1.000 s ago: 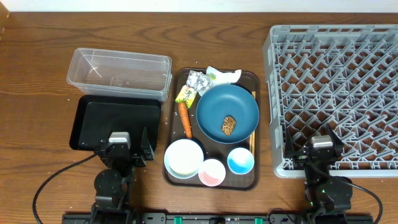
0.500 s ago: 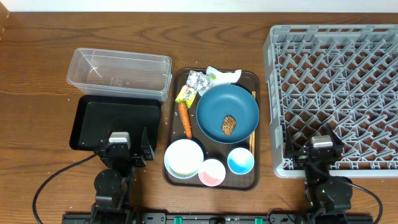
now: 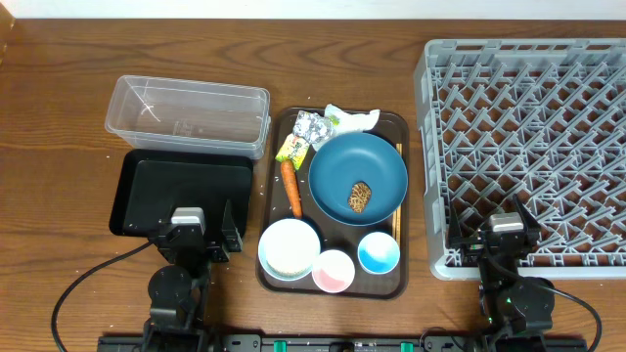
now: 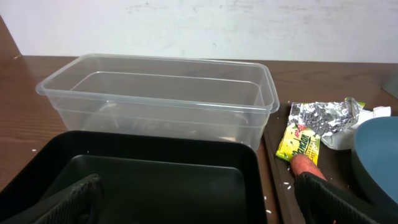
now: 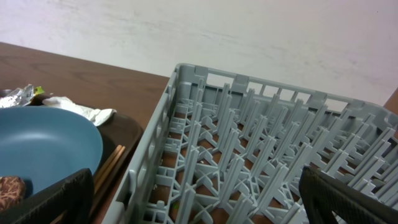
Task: Sort waste into correct bins and load items into the dishwasher rack
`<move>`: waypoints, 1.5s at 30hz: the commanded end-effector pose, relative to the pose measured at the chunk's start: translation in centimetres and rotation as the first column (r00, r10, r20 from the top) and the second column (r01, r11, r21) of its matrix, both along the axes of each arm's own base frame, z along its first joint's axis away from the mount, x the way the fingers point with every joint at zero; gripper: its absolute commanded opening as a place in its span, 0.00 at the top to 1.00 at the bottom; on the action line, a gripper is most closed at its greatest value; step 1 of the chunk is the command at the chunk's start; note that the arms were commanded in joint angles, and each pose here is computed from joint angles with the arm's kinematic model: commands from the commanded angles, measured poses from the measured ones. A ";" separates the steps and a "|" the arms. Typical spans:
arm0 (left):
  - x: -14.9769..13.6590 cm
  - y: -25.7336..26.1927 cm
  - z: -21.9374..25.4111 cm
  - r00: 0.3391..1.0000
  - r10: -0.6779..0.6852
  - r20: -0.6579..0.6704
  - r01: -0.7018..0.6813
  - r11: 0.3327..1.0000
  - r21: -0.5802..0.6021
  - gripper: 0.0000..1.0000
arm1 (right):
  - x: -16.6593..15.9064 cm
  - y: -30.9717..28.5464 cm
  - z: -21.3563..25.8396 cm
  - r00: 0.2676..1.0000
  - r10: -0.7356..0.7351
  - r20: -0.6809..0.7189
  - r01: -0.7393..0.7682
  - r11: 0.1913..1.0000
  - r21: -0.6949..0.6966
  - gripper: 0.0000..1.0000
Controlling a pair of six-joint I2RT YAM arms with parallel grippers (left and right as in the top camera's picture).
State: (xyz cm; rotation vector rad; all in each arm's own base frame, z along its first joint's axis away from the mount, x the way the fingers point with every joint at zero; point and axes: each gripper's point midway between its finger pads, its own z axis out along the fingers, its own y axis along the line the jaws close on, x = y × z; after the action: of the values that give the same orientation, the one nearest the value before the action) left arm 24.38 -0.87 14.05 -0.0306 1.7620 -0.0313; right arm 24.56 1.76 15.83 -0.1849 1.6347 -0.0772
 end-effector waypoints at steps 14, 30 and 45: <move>0.4 -2.1 2.3 0.986 -0.121 0.112 0.123 0.992 -0.009 0.02 | -0.3 2.5 2.6 0.984 0.143 0.108 -0.152 0.985 0.083 0.01; 1.0 -5.0 14.6 0.955 -0.275 -0.110 0.265 0.959 -0.096 0.02 | 0.4 3.8 12.9 0.975 0.201 0.097 -0.221 0.922 0.316 0.01; 2.5 -13.1 9.3 0.583 -0.562 -0.587 0.416 0.827 -0.378 0.02 | 8.8 9.8 9.1 0.684 0.492 -0.538 -0.187 0.832 0.523 0.01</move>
State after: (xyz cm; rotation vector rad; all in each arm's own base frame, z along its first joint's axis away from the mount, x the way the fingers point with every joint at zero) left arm 27.41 -11.88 22.08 0.3166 2.4800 -0.5398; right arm 33.21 9.40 24.87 -0.1395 2.2214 0.5493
